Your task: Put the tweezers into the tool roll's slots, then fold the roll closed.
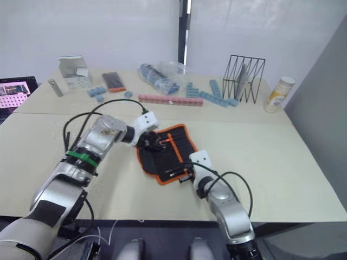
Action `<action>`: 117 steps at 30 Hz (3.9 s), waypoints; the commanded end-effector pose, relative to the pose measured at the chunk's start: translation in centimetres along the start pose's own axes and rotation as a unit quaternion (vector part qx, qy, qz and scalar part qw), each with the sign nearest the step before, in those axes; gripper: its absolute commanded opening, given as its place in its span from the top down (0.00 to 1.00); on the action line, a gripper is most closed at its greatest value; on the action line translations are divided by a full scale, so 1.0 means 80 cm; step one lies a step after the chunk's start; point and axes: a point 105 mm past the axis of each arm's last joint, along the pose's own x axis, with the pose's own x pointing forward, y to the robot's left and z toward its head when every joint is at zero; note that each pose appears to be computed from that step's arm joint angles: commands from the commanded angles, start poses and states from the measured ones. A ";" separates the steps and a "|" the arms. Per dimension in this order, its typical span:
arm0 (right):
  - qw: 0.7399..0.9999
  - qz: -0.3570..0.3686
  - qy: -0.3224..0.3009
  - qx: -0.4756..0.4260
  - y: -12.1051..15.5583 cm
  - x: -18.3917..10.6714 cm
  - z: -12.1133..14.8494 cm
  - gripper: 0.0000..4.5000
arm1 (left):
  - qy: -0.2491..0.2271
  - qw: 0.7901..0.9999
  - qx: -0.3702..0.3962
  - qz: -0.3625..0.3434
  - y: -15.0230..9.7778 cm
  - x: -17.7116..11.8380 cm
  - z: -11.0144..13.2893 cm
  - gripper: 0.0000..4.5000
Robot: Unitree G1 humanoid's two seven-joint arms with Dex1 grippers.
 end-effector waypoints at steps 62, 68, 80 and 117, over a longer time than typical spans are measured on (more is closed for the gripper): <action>0.993 0.013 0.114 0.035 0.007 -0.015 -0.079 1.00 | -0.074 0.807 -0.294 0.506 0.000 -0.284 -0.248 0.01; 0.993 0.011 0.110 0.030 0.006 -0.018 -0.080 1.00 | -0.048 0.801 -0.300 0.516 0.020 -0.273 -0.269 0.01; 0.995 0.003 0.101 0.027 0.003 -0.021 -0.070 1.00 | -0.034 0.813 -0.306 0.494 0.056 -0.225 -0.270 0.01; 0.995 -0.001 0.094 0.016 -0.007 -0.023 -0.061 1.00 | -0.031 0.797 -0.345 0.496 0.079 -0.176 -0.268 0.34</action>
